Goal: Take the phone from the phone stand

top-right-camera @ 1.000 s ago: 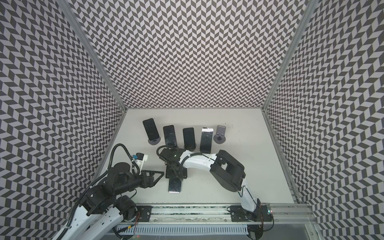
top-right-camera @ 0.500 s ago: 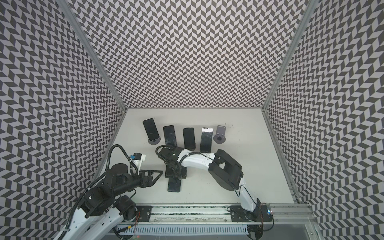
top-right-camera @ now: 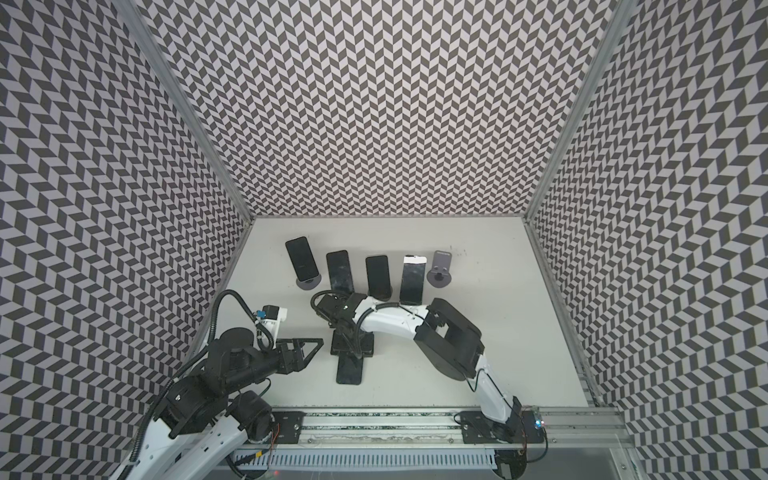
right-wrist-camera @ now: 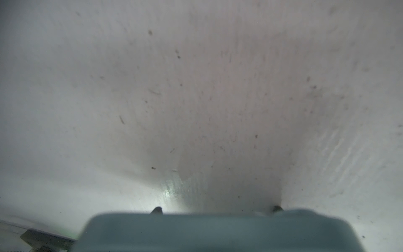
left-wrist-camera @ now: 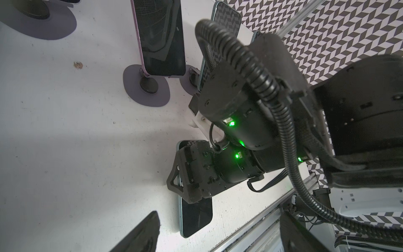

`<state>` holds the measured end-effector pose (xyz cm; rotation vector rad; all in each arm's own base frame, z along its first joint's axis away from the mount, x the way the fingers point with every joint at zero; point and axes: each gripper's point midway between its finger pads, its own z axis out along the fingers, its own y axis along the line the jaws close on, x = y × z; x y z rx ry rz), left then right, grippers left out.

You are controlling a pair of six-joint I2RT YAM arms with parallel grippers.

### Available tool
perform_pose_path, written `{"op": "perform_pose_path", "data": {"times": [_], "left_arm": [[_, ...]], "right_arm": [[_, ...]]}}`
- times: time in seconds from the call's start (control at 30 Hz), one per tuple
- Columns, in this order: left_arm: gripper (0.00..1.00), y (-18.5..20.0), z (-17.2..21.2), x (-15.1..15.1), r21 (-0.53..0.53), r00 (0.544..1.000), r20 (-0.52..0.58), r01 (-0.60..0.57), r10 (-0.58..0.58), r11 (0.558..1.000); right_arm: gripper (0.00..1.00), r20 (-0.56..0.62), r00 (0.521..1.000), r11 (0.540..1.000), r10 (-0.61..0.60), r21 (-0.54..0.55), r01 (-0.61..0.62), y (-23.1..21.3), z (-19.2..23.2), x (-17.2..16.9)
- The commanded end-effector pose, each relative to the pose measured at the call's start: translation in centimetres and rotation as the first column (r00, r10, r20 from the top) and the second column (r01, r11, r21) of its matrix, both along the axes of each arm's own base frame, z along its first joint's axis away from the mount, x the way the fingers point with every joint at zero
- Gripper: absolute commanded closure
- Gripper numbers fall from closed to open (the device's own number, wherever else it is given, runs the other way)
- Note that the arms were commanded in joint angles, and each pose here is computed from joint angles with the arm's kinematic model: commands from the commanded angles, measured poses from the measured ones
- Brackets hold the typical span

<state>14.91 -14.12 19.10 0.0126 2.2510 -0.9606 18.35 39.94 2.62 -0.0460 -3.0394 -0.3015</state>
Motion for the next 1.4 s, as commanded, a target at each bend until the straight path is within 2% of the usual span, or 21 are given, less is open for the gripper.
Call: {"op": "perform_pose_path", "data": {"times": [0.0,0.67,1.0,1.37], "left_arm": [[0.14,0.3,0.3,0.2,-0.009,1.0,0.013,-0.022,0.023,1.0],[0.14,1.1,0.7,0.2,-0.025,0.997,0.029,-0.07,0.071,0.997],[0.14,1.1,-0.1,0.6,0.006,0.997,-0.011,-0.078,0.078,0.997],[0.14,1.2,0.4,0.4,-0.014,0.997,0.017,-0.08,0.08,0.997]], "right_arm": [[0.37,-0.063,0.997,0.993,-0.052,-0.107,0.045,-1.9,-3.1,-0.9],[0.24,-0.08,0.995,0.99,-0.055,-0.131,0.044,-1.8,-3.9,-0.9],[0.21,-0.096,0.994,0.99,-0.057,-0.132,0.044,-1.9,-4.3,-1.3],[0.21,-0.088,0.994,0.99,-0.059,-0.134,0.047,-1.7,-4.2,-1.0]]}}
